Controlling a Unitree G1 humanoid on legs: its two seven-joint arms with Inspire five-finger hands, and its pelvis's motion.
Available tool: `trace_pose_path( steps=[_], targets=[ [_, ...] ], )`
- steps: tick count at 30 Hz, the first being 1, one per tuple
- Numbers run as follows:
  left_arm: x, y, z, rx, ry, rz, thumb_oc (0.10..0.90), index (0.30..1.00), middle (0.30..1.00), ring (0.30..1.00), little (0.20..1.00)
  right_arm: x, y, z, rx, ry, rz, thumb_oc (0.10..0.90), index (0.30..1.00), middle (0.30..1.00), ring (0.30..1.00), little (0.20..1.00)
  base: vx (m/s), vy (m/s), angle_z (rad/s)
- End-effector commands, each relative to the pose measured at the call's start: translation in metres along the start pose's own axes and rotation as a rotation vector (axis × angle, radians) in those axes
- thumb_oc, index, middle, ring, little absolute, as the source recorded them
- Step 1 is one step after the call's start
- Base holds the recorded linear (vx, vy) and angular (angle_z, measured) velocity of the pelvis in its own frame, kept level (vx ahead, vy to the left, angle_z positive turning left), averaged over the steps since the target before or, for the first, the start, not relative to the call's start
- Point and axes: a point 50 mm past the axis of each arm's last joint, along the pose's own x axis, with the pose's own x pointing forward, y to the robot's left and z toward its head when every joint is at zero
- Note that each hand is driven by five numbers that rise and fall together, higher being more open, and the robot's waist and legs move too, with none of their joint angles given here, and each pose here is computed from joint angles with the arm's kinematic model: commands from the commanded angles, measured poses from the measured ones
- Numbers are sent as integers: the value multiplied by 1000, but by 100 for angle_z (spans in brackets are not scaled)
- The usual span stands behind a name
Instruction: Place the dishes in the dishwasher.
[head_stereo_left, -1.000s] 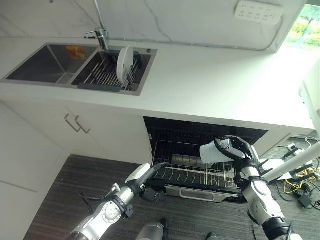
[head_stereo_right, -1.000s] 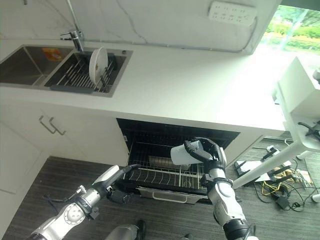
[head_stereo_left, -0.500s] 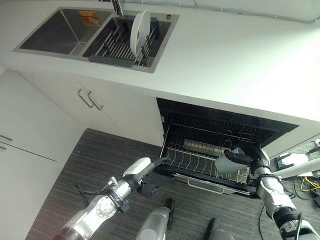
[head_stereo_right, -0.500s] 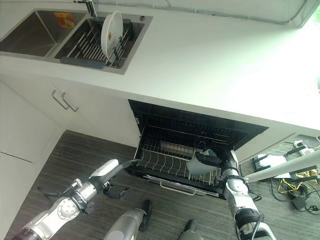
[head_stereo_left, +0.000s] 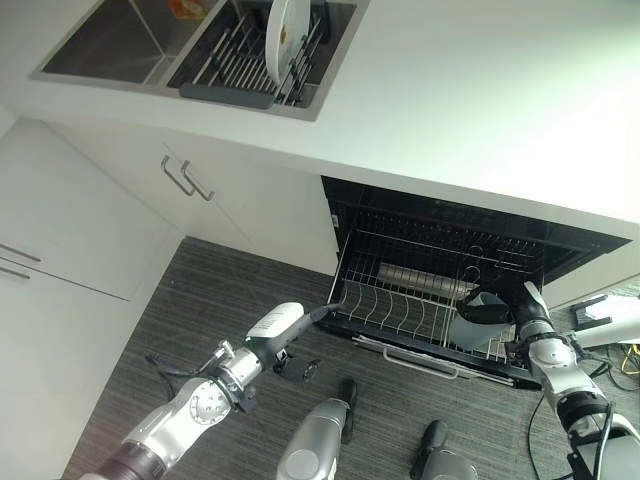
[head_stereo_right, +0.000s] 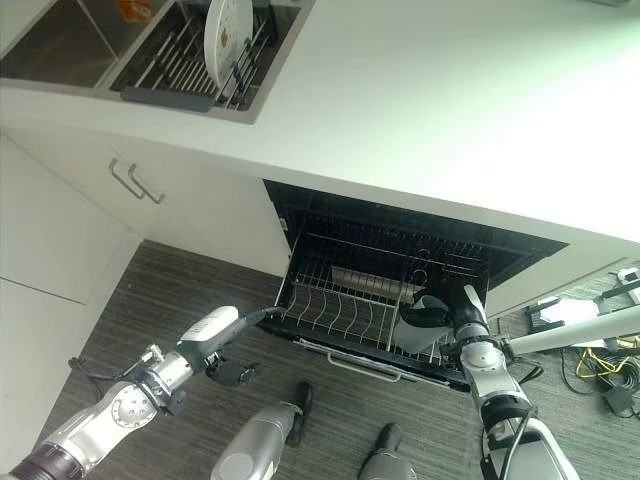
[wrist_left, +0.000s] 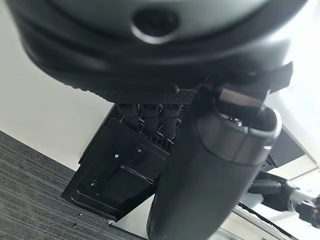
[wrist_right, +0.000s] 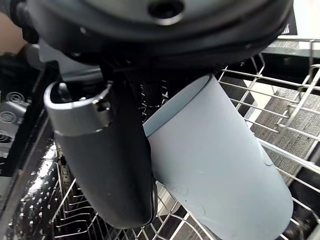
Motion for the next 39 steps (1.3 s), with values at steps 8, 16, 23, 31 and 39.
trace_pose_path(
  steps=[8,16,23,31,39],
  targets=[
    [3,23,27,55,-194,94,800,900,900,900,900,6,-9,19,-263,-78,131,800,900,900,900,900,-29,-47,4],
    [11,26,28,72,-198,101,800,900,900,900,900,12,-2,42,-271,-200,2,800,900,900,900,900,-42,-19,3],
    [18,22,30,44,-190,153,800,900,900,900,900,6,0,52,-161,-294,-194,800,900,900,900,900,-44,96,-16],
    [12,26,25,41,-180,176,800,900,900,900,900,0,23,33,-260,-211,108,800,900,900,900,900,-8,39,-2],
    [8,28,20,78,-165,176,800,900,900,900,900,-14,-4,68,-232,-513,-156,800,900,900,900,900,-37,-54,2]
  ],
)
